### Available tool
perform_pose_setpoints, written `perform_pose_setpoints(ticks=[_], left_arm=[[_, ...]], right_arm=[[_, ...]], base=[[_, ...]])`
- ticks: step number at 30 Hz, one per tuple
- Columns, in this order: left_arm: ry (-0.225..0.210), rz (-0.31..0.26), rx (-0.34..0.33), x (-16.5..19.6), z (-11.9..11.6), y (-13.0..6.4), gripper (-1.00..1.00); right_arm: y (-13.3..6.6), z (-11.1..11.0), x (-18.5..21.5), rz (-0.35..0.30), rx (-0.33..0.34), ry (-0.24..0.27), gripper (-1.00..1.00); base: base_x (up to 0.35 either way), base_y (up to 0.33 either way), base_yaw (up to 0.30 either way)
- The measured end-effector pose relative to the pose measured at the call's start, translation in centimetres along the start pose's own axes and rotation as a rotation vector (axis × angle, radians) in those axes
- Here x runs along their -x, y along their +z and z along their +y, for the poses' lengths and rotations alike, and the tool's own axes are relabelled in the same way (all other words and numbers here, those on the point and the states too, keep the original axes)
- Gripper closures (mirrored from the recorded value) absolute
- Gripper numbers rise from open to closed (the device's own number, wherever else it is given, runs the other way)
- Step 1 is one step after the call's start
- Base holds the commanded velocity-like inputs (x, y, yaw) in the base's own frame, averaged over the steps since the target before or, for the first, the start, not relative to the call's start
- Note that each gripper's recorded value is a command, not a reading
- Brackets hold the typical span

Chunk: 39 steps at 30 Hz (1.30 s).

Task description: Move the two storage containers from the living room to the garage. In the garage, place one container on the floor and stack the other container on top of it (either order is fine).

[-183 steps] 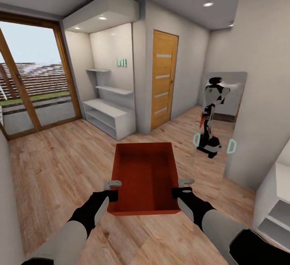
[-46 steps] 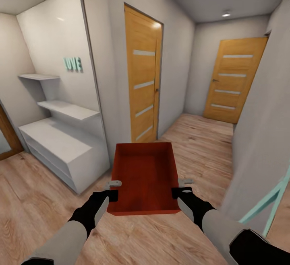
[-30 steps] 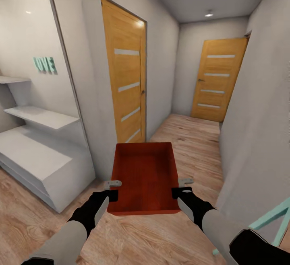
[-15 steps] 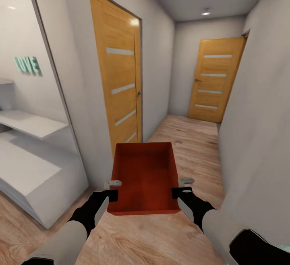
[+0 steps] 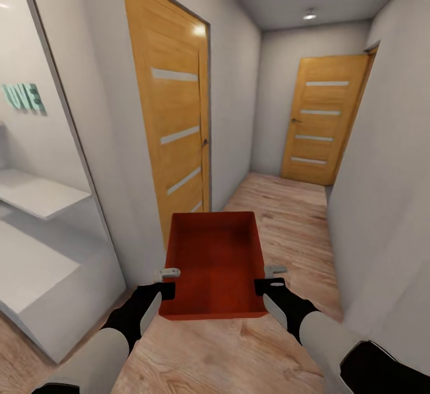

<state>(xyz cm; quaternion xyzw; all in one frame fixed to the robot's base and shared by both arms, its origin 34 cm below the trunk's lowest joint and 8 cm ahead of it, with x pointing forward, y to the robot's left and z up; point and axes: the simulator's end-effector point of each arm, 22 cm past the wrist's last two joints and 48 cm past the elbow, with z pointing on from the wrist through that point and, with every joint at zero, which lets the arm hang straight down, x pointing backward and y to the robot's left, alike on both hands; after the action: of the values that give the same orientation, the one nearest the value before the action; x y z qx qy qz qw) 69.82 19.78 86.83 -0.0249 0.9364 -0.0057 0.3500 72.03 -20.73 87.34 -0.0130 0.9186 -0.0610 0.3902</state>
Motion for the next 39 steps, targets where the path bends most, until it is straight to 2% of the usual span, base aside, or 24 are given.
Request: perform_pose_setpoints(ticks=[9,30,39], left_arm=[[0.000,-0.001,0.000,0.03,-0.01,-0.01,1.00],[0.001,0.000,0.000,0.01,-0.01,-0.01,1.00],[0.001,0.001,0.000,-0.01,0.00,0.00,1.00]], right_arm=[[0.00,-0.01,0.03,-0.001,0.000,0.000,1.00],[0.00,-0.01,-0.03,0.001,0.000,0.001,1.00],[0.00,0.00,-0.04,0.001,0.000,0.001,1.00]], base=[[0.323,0.000,-0.022],[0.323,0.033,-0.235],[0.323,0.084,-0.033]])
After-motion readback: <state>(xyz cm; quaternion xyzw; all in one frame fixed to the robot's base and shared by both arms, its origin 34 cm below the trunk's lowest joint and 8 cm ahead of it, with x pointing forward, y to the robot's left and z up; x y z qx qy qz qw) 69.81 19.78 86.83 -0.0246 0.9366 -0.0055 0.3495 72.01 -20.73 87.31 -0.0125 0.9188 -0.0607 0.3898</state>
